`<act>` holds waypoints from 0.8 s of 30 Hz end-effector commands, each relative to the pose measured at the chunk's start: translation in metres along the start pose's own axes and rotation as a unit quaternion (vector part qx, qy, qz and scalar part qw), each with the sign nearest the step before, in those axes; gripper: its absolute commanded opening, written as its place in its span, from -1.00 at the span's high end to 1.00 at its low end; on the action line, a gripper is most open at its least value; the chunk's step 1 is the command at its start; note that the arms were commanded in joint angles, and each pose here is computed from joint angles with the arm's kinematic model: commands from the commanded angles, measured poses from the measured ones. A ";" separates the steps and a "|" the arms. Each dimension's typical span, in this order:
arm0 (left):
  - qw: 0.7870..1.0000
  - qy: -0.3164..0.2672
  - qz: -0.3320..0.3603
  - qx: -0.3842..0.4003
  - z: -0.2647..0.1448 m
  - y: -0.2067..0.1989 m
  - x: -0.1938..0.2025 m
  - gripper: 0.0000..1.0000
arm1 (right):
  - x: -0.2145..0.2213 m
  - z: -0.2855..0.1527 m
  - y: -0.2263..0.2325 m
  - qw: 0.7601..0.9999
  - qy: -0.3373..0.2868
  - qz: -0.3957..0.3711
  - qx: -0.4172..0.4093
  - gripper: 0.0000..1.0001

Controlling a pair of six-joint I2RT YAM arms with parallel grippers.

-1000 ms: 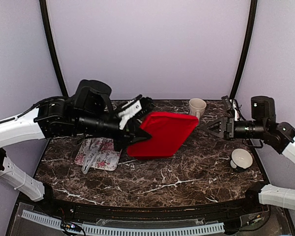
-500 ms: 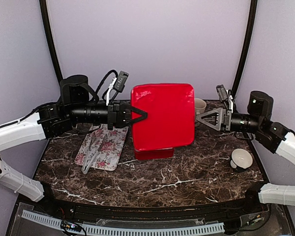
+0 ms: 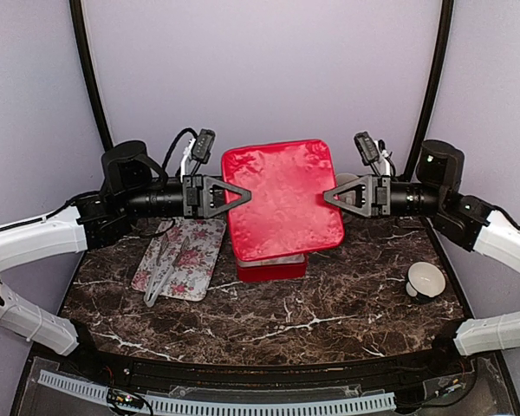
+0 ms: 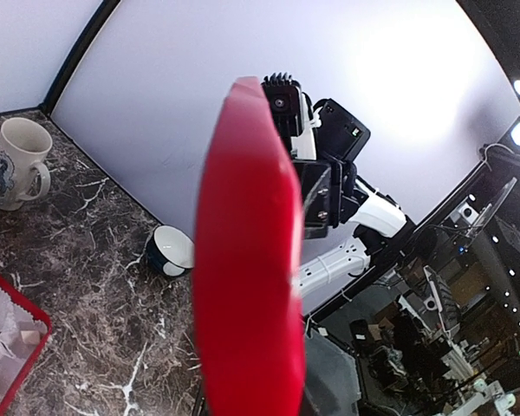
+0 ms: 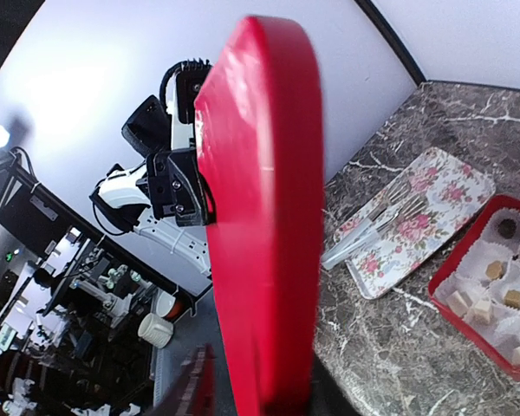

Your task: Pack the chocolate

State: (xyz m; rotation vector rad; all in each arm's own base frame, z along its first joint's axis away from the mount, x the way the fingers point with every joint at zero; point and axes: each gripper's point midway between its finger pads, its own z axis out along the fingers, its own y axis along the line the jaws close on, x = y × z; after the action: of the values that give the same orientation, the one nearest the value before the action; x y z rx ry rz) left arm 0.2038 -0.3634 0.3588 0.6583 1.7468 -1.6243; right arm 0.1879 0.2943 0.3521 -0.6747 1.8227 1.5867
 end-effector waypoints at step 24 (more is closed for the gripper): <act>0.925 -0.056 -0.119 -0.357 -0.090 0.185 -0.004 -0.46 | -0.018 0.055 -0.145 0.970 0.022 0.241 0.025 1.00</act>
State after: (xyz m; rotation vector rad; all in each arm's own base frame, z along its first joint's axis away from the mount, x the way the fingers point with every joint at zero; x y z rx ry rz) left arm 0.3148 -0.2654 0.2733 0.0088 2.0847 -1.1793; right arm 0.2912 0.3122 0.2553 -0.2157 2.2149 1.7953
